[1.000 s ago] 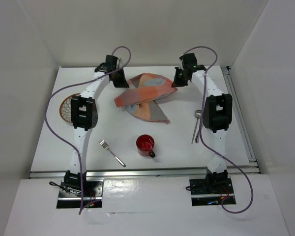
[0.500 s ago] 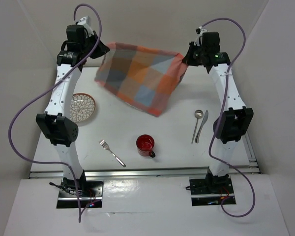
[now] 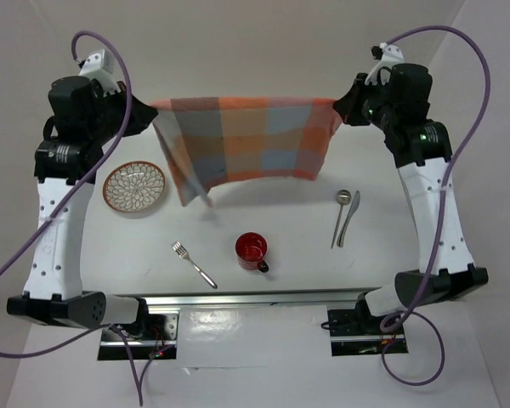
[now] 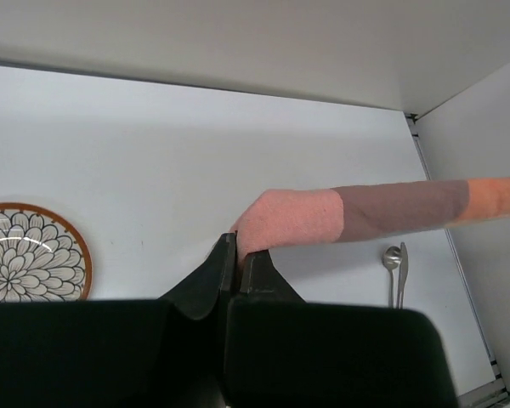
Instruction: Set the dinner table for one person
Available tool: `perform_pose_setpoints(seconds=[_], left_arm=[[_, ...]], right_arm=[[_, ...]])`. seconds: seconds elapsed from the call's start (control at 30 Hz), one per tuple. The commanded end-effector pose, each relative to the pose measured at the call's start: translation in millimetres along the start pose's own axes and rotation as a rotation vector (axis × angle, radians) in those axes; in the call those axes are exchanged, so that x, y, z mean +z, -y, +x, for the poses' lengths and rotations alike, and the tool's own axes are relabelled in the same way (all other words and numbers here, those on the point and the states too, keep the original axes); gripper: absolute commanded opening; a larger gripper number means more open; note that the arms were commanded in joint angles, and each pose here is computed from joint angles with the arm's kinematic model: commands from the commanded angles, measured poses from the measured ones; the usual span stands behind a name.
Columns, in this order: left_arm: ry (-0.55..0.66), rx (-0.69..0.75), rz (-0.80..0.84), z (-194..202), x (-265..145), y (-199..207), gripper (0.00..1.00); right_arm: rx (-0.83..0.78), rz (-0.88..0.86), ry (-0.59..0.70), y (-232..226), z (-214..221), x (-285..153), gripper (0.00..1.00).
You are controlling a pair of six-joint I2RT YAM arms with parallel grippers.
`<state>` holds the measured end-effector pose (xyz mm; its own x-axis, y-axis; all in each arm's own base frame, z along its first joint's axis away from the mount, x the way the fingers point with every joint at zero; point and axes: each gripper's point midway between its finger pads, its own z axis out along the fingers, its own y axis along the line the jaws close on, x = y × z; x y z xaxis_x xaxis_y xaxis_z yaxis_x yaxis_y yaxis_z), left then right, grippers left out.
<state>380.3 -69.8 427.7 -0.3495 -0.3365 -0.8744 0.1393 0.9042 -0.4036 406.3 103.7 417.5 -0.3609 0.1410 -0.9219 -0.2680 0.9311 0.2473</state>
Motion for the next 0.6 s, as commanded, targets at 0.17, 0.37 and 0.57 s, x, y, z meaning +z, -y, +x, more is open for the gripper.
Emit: perform_pose_setpoints(seconds=[0.17, 0.37, 0.57], left_arm=[[-0.034, 0.028, -0.039, 11.7, 9.9, -15.7, 0.0], [-0.116, -0.006, -0.061, 37.5, 100.1, -43.3, 0.0], [-0.262, -0.036, -0.234, 83.5, 236.8, -91.0, 0.62]], right_arm=[[-0.01, 0.055, -0.004, 14.6, 12.8, 23.0, 0.0], [0.008, 0.097, -0.126, 57.3, 61.6, 131.8, 0.0], [0.059, 0.137, -0.164, 95.5, 77.7, 223.9, 0.51]])
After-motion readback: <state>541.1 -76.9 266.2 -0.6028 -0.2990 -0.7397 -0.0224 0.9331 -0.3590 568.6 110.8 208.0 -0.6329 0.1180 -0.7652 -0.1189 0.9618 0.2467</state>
